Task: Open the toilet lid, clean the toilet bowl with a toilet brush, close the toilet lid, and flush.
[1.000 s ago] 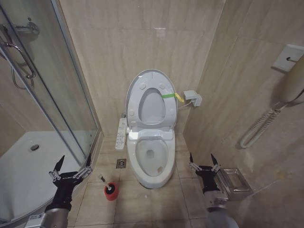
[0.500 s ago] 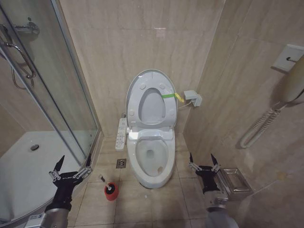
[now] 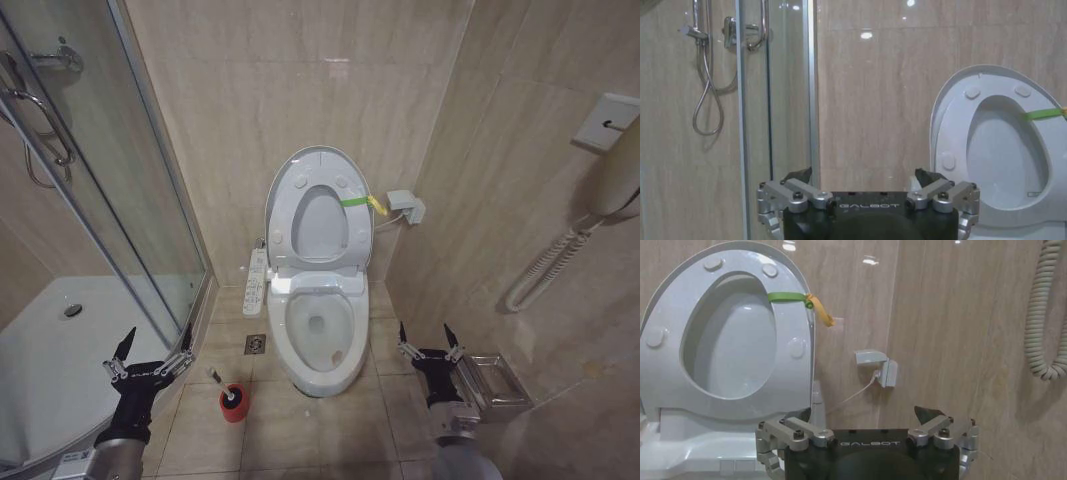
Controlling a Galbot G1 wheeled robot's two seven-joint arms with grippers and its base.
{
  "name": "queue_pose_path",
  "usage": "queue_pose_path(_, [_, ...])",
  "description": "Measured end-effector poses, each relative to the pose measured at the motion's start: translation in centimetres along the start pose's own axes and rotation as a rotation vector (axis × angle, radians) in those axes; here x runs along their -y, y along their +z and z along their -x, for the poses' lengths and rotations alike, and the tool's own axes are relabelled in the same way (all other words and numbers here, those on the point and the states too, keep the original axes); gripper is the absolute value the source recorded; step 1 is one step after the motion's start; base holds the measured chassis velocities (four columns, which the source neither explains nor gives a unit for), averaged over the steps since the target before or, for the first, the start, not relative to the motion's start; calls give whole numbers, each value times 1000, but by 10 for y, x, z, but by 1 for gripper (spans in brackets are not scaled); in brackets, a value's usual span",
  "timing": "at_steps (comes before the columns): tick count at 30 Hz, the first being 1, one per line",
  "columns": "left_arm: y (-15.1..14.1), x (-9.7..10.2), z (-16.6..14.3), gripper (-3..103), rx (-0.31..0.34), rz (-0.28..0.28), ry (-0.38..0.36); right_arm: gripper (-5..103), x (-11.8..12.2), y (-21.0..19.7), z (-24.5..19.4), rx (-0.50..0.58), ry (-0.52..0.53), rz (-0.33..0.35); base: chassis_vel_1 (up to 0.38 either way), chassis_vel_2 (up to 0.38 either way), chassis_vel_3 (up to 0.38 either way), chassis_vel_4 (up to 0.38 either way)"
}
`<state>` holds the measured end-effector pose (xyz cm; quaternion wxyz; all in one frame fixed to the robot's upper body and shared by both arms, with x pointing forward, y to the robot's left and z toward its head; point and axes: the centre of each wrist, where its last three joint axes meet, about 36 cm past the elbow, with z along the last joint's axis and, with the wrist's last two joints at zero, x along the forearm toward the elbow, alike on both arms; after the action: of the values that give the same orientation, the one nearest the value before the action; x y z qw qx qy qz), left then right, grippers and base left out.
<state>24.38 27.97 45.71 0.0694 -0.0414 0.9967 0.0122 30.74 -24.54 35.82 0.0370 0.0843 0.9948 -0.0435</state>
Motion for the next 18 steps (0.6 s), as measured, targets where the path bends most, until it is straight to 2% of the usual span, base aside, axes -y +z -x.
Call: queue_pose_path(18, [0, 0, 0, 100, 0, 0, 0, 100, 0, 0, 0, 0, 0, 0, 0, 0, 0, 0])
